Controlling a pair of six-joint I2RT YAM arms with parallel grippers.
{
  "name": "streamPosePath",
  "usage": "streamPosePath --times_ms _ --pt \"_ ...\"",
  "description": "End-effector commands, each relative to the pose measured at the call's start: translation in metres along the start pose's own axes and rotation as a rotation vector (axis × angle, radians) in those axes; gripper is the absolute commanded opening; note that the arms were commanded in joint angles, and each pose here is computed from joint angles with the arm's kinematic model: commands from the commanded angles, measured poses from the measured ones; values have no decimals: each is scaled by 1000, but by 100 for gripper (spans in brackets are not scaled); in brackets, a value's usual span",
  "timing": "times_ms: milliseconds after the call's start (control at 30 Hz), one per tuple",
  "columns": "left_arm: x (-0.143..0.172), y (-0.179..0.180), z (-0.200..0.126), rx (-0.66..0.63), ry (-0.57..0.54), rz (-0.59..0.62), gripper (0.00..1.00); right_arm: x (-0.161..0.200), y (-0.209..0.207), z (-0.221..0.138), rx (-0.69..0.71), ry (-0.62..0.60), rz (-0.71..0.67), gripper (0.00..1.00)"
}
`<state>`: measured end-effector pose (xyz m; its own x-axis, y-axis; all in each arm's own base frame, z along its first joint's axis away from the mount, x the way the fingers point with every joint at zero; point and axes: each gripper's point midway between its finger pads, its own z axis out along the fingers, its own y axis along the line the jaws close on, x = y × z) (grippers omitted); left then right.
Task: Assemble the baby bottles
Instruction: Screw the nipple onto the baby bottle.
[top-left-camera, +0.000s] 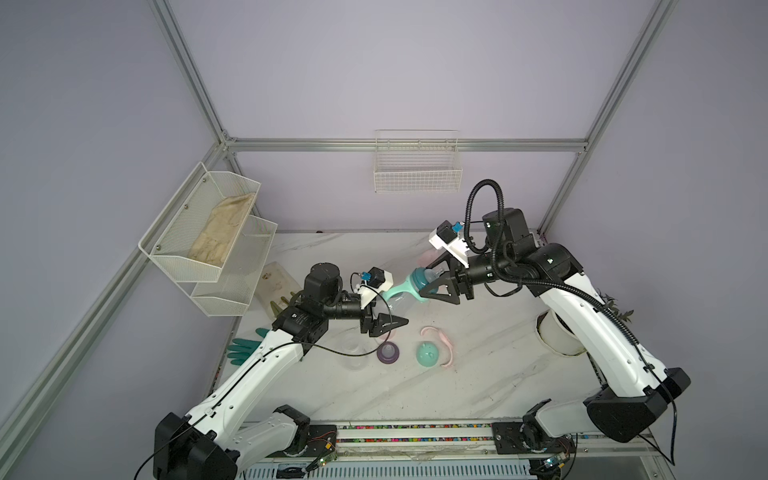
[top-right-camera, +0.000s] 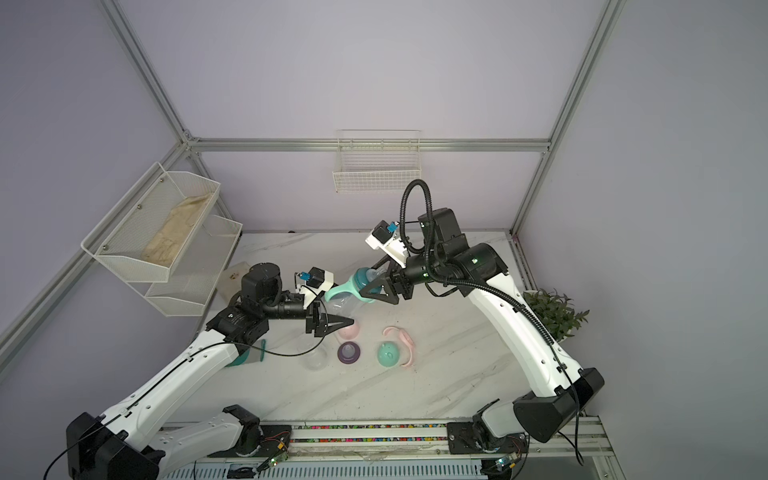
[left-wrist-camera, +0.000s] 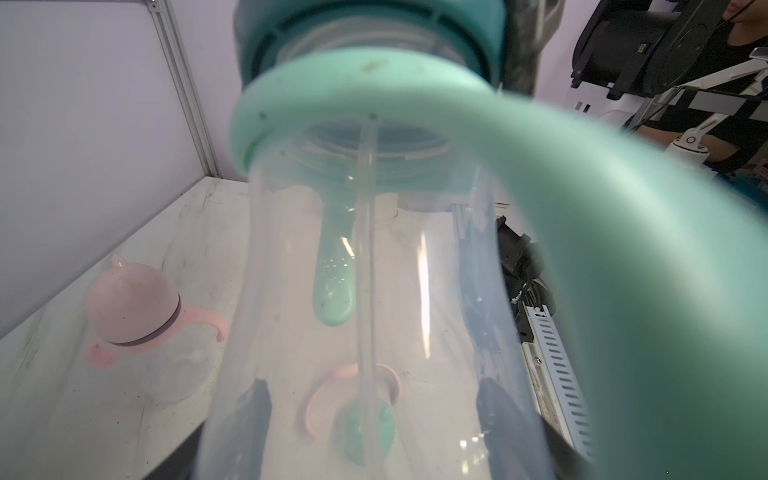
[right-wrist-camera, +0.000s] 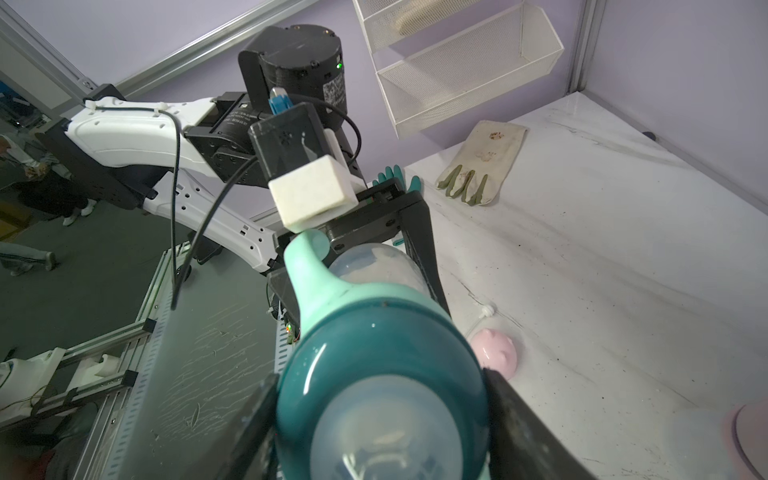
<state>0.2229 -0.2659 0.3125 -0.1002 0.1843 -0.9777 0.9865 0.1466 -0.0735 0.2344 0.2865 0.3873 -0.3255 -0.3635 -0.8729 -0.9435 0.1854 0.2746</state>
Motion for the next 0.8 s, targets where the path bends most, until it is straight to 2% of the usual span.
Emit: streamPosePath --times_ms 0,267,767 --pt "-49 -16 -5 76 -80 94 0 3 11 -2 -5 10 -94 38" --pt "-46 -14 -7 42 -75 99 0 -9 13 -23 114 -21 -177 38" --pt "-55 -13 -11 1 -113 166 0 4 13 6 -68 -23 -58 38"
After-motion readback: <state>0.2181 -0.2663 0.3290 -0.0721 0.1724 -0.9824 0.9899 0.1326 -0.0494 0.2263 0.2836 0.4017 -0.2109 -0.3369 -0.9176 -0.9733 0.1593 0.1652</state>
